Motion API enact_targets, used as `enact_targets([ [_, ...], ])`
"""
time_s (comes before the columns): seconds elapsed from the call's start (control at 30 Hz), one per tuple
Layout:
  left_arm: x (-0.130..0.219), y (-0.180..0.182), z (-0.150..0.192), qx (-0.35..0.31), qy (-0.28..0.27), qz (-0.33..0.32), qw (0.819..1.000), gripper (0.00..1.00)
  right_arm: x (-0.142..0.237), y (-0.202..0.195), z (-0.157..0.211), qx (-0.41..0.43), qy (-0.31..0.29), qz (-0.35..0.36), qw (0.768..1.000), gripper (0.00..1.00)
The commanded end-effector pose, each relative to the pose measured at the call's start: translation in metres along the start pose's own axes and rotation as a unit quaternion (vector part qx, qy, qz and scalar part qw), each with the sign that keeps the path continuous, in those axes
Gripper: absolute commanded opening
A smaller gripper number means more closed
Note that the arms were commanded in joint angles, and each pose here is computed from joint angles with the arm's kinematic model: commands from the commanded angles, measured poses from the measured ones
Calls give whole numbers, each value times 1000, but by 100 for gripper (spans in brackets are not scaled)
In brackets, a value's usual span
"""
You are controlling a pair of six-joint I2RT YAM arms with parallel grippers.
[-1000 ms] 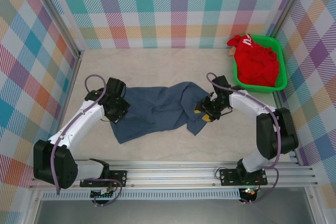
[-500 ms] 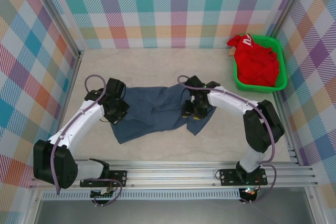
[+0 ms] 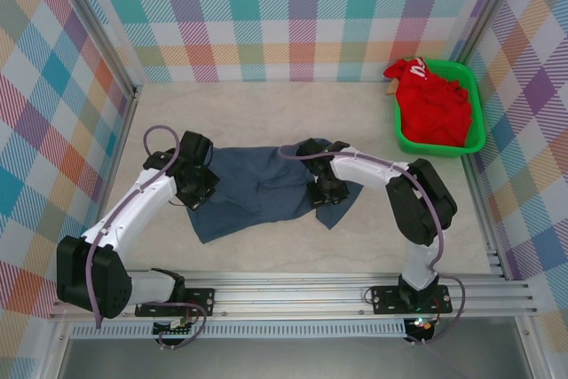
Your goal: Fold and stack the t-shirts
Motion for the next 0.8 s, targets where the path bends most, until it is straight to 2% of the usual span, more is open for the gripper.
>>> enact_targets([
  [0.0, 7, -7, -1, -5, -1, 10, 1000, 0, 2, -5, -8, 8, -17, 27, 999, 45],
  [0.17, 10, -9, -3, -5, -6, 15, 1000, 0, 4, -20, -10, -11, -24, 42, 999, 30],
  [0.47, 12, -11, -5, -6, -8, 18, 1000, 0, 14, -26, -18, -32, -37, 26, 998, 8],
  [0.63, 15, -15, -9, -9, -14, 21, 1000, 0, 26, -30, -28, -48, -60, 17, 997, 0],
  [0.77, 29, -31, -25, -19, -36, 35, 999, 0, 58, -34, -47, -79, -103, -12, 992, 0],
])
Point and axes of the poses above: each hand's point on the last joint's axis, 136 mm out from that joint toward the fingers, its own x axis back along the fingers, its own y axis along the line the jaws close on, z = x × y, the point moved 1 cm from there along x, back along the fingers, and after that the axes turned 10 degrees about -x, right-handed, at the moved point
